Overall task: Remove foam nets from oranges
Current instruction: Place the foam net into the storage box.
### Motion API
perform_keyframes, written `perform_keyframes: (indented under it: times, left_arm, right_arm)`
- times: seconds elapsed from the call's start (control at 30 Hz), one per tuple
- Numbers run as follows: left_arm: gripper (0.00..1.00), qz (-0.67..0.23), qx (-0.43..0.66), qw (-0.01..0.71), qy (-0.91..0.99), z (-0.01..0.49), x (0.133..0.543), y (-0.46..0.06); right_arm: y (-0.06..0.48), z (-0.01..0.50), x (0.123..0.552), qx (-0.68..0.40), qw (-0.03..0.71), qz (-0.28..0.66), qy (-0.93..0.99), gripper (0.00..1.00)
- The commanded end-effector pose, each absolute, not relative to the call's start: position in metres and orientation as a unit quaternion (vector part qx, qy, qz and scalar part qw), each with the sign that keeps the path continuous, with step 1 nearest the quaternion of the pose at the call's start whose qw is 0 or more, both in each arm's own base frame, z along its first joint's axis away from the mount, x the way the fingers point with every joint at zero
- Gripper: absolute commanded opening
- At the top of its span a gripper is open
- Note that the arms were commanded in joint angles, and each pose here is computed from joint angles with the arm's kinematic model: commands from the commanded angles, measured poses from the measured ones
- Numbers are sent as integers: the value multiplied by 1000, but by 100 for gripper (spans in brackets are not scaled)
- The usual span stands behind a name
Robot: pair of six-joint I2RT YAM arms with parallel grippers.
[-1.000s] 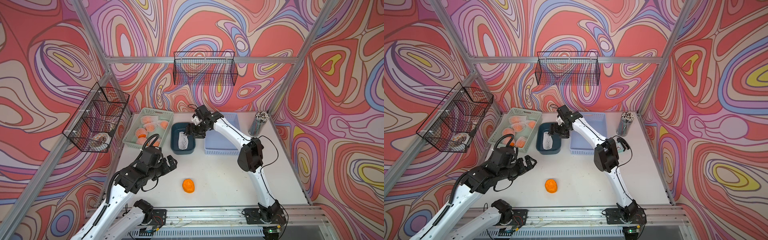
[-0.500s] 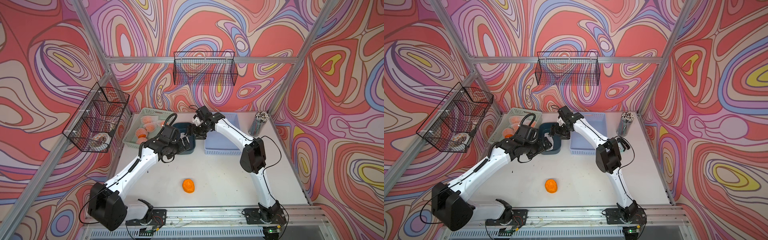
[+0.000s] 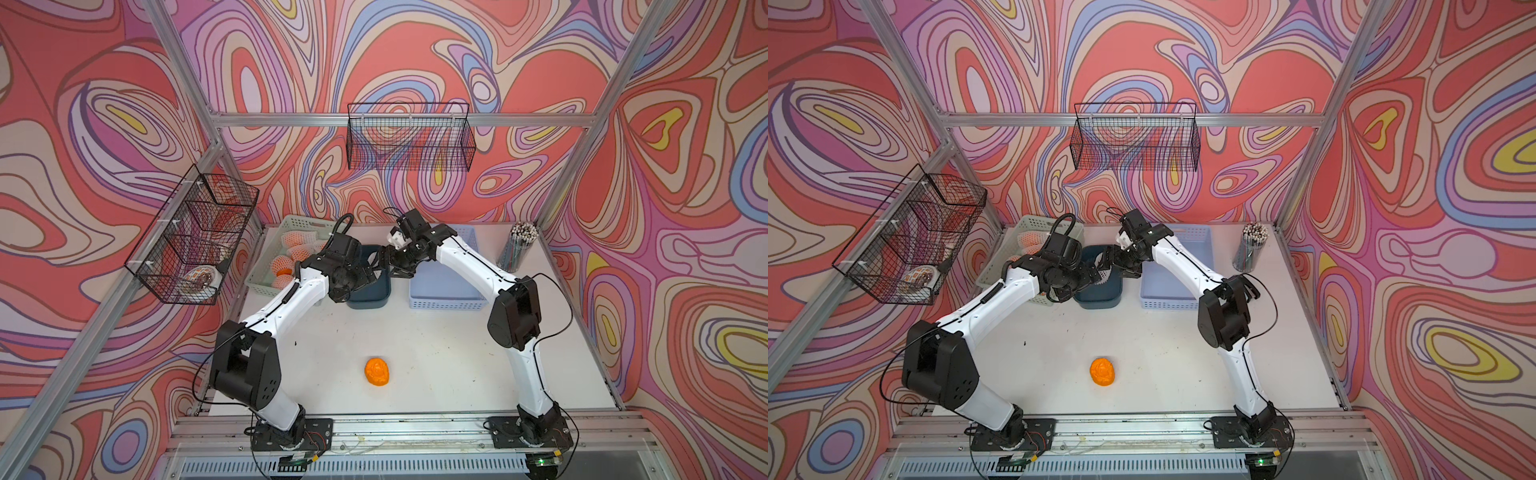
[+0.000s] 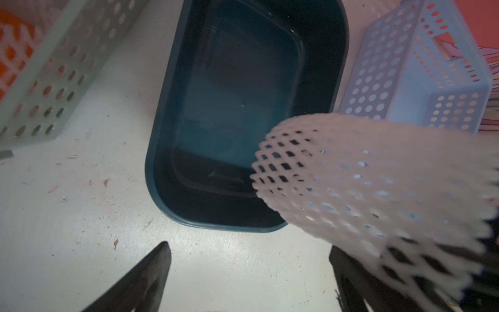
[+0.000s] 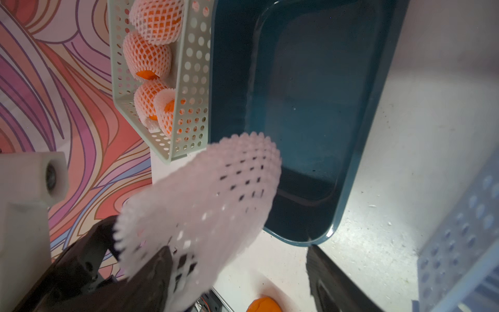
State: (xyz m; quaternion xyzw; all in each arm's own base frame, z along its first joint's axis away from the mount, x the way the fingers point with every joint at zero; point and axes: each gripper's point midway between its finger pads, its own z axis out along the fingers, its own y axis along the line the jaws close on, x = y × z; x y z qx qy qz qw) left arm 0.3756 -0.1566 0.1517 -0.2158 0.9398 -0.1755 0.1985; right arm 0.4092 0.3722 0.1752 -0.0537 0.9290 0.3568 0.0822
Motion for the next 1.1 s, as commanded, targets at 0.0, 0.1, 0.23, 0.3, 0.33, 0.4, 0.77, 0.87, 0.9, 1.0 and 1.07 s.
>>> perform_keyframes:
  times: [0.0, 0.1, 0.23, 0.3, 0.33, 0.4, 0.77, 0.87, 0.9, 1.0, 1.07]
  left_arm:
    - [94, -164, -218, 200, 941, 152, 384, -151]
    - [93, -160, -227, 191, 942, 146, 383, -143]
    - [92, -170, -242, 183, 938, 139, 382, -136]
    - [91, -182, -235, 183, 937, 143, 382, -140]
    - [90, -190, -232, 185, 936, 147, 381, -141]
    - [90, -204, -224, 196, 933, 156, 377, -142]
    - [91, -226, -217, 247, 917, 212, 358, -127]
    - [93, -221, -205, 268, 915, 234, 348, -121]
    - [93, -220, -204, 274, 914, 240, 343, -118]
    - [94, -231, -195, 279, 911, 252, 320, -115]
    - [94, -240, -190, 276, 911, 255, 302, -113]
  right_arm:
    - [375, 198, 394, -71, 83, 372, 922, 80]
    - [374, 198, 392, -72, 76, 372, 922, 80]
    - [373, 200, 387, -72, 69, 377, 921, 81]
    - [373, 198, 390, -71, 72, 373, 922, 81]
    - [373, 196, 393, -71, 73, 371, 923, 81]
    - [375, 191, 399, -69, 69, 369, 924, 81]
    - [379, 212, 410, -79, 99, 373, 919, 80]
    - [362, 215, 399, -87, 107, 348, 927, 81]
    - [355, 215, 393, -92, 108, 336, 931, 81]
    - [335, 217, 368, -105, 104, 322, 935, 81]
    - [328, 218, 346, -114, 93, 328, 933, 81]
